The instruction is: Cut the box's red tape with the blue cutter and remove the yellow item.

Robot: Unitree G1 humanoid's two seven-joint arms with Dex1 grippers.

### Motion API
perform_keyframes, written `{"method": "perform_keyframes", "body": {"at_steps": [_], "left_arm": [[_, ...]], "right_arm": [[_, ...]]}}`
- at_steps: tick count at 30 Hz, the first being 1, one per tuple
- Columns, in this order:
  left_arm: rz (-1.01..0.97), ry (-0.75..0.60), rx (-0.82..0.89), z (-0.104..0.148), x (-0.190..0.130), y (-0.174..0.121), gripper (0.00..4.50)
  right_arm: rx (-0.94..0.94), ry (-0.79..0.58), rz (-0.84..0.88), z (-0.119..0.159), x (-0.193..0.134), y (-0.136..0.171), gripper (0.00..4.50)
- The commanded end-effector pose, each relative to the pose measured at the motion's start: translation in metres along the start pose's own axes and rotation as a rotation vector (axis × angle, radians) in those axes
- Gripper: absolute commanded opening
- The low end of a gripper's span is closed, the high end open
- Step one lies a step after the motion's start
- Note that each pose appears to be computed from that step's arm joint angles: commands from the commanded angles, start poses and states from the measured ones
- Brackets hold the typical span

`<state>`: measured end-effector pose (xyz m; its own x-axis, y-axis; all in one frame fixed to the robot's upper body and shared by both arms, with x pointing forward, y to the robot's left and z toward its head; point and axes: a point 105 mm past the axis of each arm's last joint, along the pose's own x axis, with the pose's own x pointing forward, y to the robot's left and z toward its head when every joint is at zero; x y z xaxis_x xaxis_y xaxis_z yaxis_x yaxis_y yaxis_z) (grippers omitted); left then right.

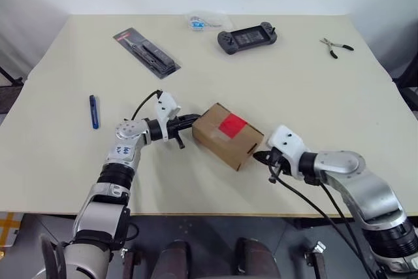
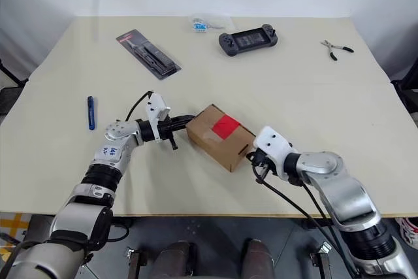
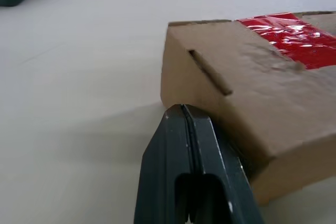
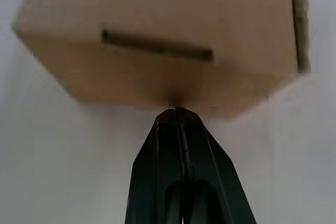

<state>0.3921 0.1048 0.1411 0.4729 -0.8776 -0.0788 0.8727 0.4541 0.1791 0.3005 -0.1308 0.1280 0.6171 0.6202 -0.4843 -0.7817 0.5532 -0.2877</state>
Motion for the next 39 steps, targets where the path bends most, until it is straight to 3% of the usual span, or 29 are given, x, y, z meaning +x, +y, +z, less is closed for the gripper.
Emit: {"method": "perform_keyframes", "body": {"at_steps": [1, 6, 12, 15, 19, 23, 26, 31, 37, 39], "left_arm": [[-0.099, -0.015, 0.022, 0.01, 0.007, -0.013, 0.0], [-0.168, -0.01, 0.011, 0.01, 0.008, -0.028, 0.0], [-0.133, -0.025, 0.01, 0.007, 0.008, -0.034, 0.0], [-0.085, -0.018, 0.022, 0.003, 0.007, -0.028, 0.0], [-0.031, 0.002, 0.021, -0.001, 0.002, -0.019, 0.0], [0.027, 0.025, 0.048, -0.002, -0.009, -0.008, 0.0], [0.096, 0.022, 0.015, 0.009, -0.029, 0.01, 0.59], [0.219, -0.04, 0.031, 0.028, -0.054, 0.024, 2.1], [0.36, -0.073, 0.033, 0.04, -0.095, 0.016, 3.99], [0.398, -0.067, 0.022, 0.04, -0.107, 0.012, 4.48]], "right_arm": [[-0.043, -0.043, 0.011, 0.016, -0.003, 0.003, 0.03], [-0.051, -0.032, 0.024, 0.017, -0.016, 0.005, 0.03], [-0.062, 0.062, 0.043, -0.005, -0.032, 0.006, 0.03], [-0.055, 0.071, 0.043, -0.007, -0.035, 0.005, 0.03], [-0.056, 0.198, 0.057, -0.029, -0.041, 0.002, 0.03], [-0.064, 0.206, -0.002, -0.041, -0.047, -0.014, 0.03], [-0.091, 0.27, -0.25, -0.062, -0.067, -0.07, 0.58], [-0.169, 0.155, -0.414, -0.04, -0.077, -0.118, 2.28], [-0.145, -0.167, -0.415, 0.017, -0.066, -0.139, 4.39], [-0.197, -0.244, -0.356, 0.029, -0.062, -0.132, 4.5]]}}
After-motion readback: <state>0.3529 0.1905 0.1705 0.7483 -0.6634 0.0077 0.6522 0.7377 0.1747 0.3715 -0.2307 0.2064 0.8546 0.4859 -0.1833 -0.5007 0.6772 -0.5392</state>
